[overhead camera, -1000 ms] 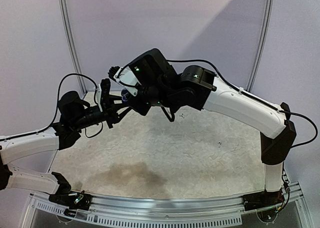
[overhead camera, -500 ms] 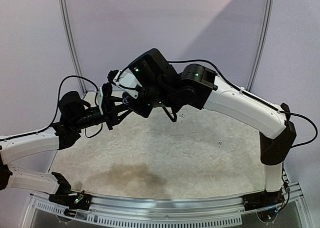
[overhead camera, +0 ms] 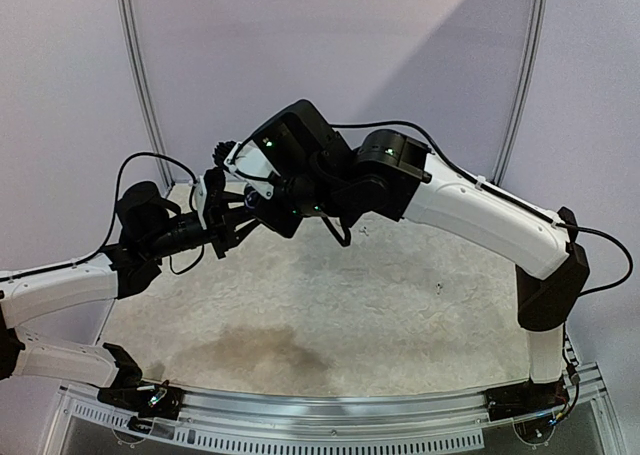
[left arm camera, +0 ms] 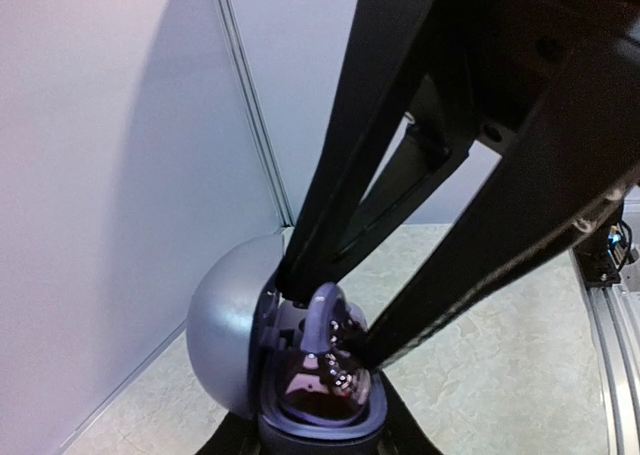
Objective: Insert the wireless bluetooth earbuds into the charging case
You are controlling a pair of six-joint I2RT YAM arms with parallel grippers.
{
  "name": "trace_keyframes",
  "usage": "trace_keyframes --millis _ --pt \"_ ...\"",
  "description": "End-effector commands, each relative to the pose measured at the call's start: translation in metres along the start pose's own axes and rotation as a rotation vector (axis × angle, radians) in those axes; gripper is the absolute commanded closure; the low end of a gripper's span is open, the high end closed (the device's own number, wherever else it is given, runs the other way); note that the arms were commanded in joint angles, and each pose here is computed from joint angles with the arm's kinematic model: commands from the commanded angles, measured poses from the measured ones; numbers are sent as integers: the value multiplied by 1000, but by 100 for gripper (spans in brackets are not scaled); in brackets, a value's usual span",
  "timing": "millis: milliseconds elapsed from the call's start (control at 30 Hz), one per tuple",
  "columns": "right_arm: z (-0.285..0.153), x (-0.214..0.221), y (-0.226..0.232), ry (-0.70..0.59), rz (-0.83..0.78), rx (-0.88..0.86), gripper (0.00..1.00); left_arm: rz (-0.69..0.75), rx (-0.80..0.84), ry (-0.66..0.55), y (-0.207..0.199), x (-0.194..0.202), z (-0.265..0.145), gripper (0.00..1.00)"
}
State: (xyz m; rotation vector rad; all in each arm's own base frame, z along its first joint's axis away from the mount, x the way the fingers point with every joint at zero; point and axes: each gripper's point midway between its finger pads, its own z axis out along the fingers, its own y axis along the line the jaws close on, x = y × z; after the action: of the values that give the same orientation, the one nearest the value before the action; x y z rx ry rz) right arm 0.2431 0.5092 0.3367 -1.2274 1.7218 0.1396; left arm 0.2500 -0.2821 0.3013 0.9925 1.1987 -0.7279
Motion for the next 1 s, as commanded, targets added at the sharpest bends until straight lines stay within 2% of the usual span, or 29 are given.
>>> trace_keyframes --millis 0,567,733,967 --pt "34 33 11 106 -9 -1 75 149 82 -209 -19 -63 -10 100" --pt "26 31 4 104 -40 15 63 14 107 -220 -21 -67 -11 100" --pt "21 21 -2 70 -21 31 67 -3 158 -223 -29 -67 -12 100" --pt "15 15 -6 54 -5 26 66 12 185 -205 -33 -64 -11 100"
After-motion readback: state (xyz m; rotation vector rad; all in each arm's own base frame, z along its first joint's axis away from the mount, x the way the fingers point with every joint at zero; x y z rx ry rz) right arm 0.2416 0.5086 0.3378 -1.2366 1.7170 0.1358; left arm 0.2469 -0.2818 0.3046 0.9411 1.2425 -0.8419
